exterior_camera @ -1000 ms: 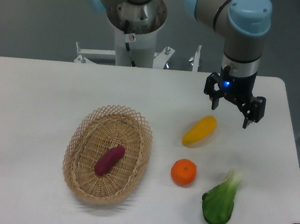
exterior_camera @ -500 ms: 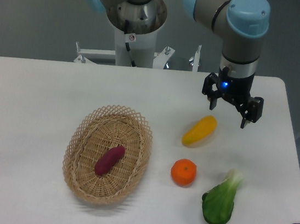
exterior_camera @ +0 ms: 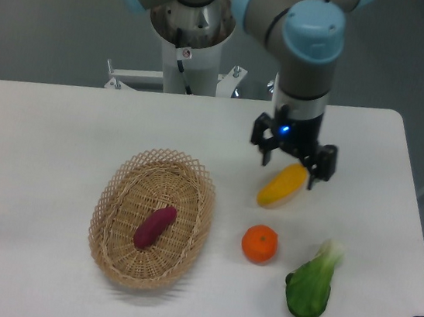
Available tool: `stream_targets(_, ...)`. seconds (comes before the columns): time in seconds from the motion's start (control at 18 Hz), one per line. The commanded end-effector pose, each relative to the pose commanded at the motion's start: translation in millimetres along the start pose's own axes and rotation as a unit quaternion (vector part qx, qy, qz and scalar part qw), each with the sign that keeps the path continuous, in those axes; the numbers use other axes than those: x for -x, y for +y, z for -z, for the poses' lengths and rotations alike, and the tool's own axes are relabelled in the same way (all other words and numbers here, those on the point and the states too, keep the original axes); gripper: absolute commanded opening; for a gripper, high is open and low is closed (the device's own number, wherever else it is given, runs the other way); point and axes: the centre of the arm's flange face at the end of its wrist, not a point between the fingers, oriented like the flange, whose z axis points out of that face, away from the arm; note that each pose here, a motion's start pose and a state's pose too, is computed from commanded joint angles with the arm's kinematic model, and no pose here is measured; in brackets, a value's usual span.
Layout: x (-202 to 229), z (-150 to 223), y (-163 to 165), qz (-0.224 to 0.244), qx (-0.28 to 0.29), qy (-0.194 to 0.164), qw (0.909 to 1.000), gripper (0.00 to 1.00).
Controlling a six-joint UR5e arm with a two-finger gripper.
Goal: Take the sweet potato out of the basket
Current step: 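Move the open gripper over the basket toward the purple sweet potato, then lower the gripper onto the sweet potato and close on it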
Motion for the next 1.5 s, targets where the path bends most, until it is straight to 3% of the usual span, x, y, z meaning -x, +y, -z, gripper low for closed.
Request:
stream_targets(0.22, -41.5, -31.9, -26.6, 0.033, 0.012, 0.031, 0.9989, 1.00)
stream_targets(0.56, -95.8, -79.1, -58.9, -0.005, 0.032, 0.063, 0.9975, 1.00)
stream_targets(0.83, -124.0, -113.6, -84.6, 0.001, 0.014, 0.045, 0.9989, 1.00)
stream_targets(1.5, -147.7, -138.6, -78.4, -0.015, 0.022, 0.053, 0.9982, 1.00)
